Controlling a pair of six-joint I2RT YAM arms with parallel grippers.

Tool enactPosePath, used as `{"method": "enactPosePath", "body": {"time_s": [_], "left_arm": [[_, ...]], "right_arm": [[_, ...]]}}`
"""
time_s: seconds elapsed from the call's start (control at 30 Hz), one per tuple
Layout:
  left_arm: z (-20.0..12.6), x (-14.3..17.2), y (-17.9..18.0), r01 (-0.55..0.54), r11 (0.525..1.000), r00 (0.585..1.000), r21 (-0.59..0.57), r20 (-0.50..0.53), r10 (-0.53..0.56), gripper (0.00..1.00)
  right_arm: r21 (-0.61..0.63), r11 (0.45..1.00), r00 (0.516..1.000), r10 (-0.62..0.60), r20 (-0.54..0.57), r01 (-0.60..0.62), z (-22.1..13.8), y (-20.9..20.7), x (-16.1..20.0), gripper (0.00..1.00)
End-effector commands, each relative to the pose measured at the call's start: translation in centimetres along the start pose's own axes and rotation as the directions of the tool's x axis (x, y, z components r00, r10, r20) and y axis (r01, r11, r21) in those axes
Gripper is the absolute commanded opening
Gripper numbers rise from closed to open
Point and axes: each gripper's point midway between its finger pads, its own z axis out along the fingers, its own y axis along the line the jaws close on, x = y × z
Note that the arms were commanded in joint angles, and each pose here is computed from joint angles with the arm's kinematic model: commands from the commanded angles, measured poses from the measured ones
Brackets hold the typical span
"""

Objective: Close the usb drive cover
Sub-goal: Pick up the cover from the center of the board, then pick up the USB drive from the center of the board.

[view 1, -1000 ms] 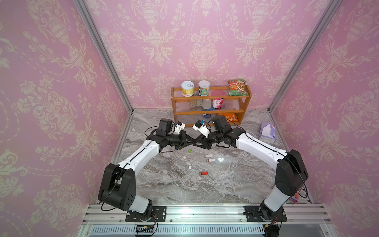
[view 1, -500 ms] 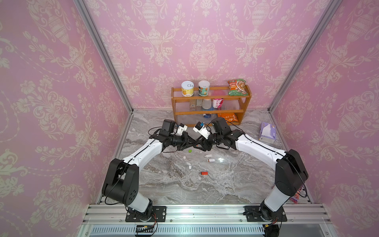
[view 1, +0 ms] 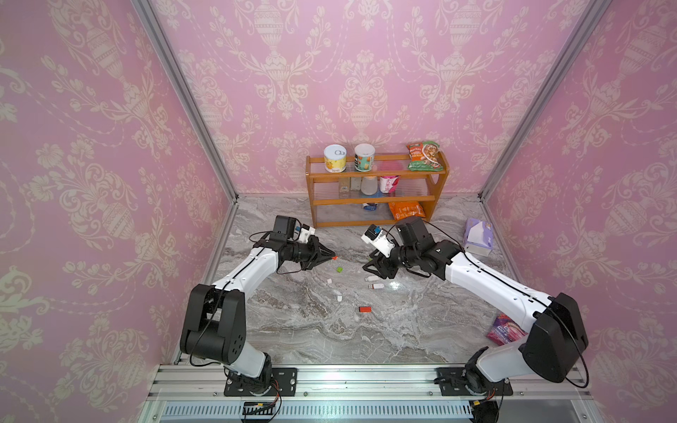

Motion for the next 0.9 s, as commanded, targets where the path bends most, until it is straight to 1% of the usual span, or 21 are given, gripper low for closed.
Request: {"method": "enactPosePath", "body": {"time_s": [0.0,0.1,0.17,0.27,0.3,0.43,0.57,0.6,0.87], "left_arm": [[-1.1,0.5,1.1,0.043,0.999,0.999,-0.031,0.022,-0.043,0.0],[-2.2,0.5,1.4,0.065,0.998,0.996,-0.025,0.061,-0.064,0.0],[-3.0,0.5,1.4,0.074,0.997,0.994,-0.011,0.084,-0.072,0.0],[-4.2,0.7,1.7,0.079,0.997,0.992,-0.012,0.104,-0.077,0.0],[-4.6,0.6,2.0,0.083,0.996,0.991,-0.012,0.11,-0.081,0.0],[-5.8,0.5,2.6,0.102,0.995,0.987,0.002,0.127,-0.101,0.0],[-6.7,0.4,2.8,0.112,0.994,0.982,0.013,0.15,-0.113,0.0],[-6.9,0.3,2.8,0.115,0.993,0.981,0.016,0.153,-0.116,0.0],[-6.7,0.4,3.1,0.13,0.991,0.98,0.034,0.149,-0.133,0.0]], "right_arm": [[0.013,1.0,0.984,0.017,-0.18,-0.015,0.9,1.5,4.0,0.54],[0.018,1.0,0.943,0.028,-0.333,-0.023,1.9,2.9,7.5,0.53],[-0.01,0.999,0.905,0.042,-0.424,-0.05,2.5,4.2,9.7,0.52],[-0.005,0.999,0.856,0.041,-0.516,-0.051,3.1,5.5,12.2,0.5],[0.002,0.999,0.848,0.039,-0.529,-0.044,3.3,5.7,12.8,0.5],[0.019,0.998,0.849,0.056,-0.525,-0.055,4.2,5.8,13.6,0.49],[0.043,0.998,0.82,0.06,-0.569,-0.043,5.2,5.2,15.2,0.47],[0.042,0.998,0.814,0.059,-0.578,-0.042,5.4,5.2,15.4,0.45],[0.049,0.999,0.802,0.032,-0.597,-0.004,7.2,4.8,16.1,0.42]]}}
